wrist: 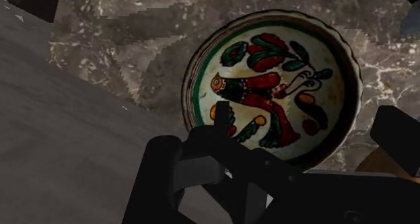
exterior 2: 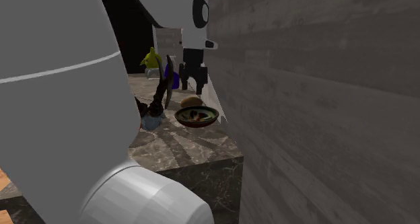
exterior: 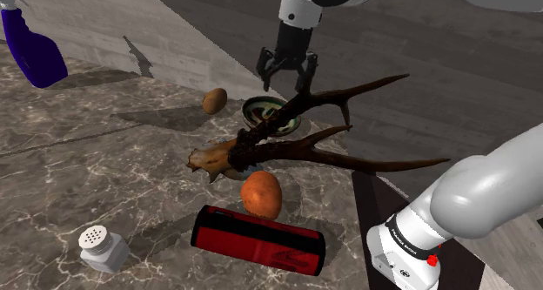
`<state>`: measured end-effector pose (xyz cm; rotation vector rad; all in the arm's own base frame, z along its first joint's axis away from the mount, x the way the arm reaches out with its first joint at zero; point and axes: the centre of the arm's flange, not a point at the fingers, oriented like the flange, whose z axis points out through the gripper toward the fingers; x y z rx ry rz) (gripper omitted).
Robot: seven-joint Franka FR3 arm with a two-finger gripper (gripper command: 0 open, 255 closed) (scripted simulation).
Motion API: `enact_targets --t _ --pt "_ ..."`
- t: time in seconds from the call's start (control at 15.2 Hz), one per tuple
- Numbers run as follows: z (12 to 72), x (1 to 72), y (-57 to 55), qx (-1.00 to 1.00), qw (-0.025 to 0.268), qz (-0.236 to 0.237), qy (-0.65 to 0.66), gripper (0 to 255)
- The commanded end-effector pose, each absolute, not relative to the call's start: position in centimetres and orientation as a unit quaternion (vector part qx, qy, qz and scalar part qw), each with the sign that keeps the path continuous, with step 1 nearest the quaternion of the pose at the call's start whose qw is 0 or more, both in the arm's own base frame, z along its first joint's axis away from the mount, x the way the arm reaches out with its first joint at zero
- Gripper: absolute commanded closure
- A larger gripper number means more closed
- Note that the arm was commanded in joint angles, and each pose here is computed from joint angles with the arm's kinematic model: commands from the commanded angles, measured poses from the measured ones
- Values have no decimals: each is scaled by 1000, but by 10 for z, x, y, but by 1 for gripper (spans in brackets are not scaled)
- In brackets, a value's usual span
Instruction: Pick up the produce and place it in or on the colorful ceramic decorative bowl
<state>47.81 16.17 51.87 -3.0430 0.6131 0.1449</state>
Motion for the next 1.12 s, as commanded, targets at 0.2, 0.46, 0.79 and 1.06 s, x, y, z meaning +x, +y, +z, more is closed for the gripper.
enact_targets --t 0.2,0.46,0.79,1.06 --pt "498 532 196 -961 25 67 267 0" --pt "480 579 218 -943 30 83 320 0" --pt "455 639 237 -917 37 103 384 0" --pt "435 661 244 -905 39 111 409 0"
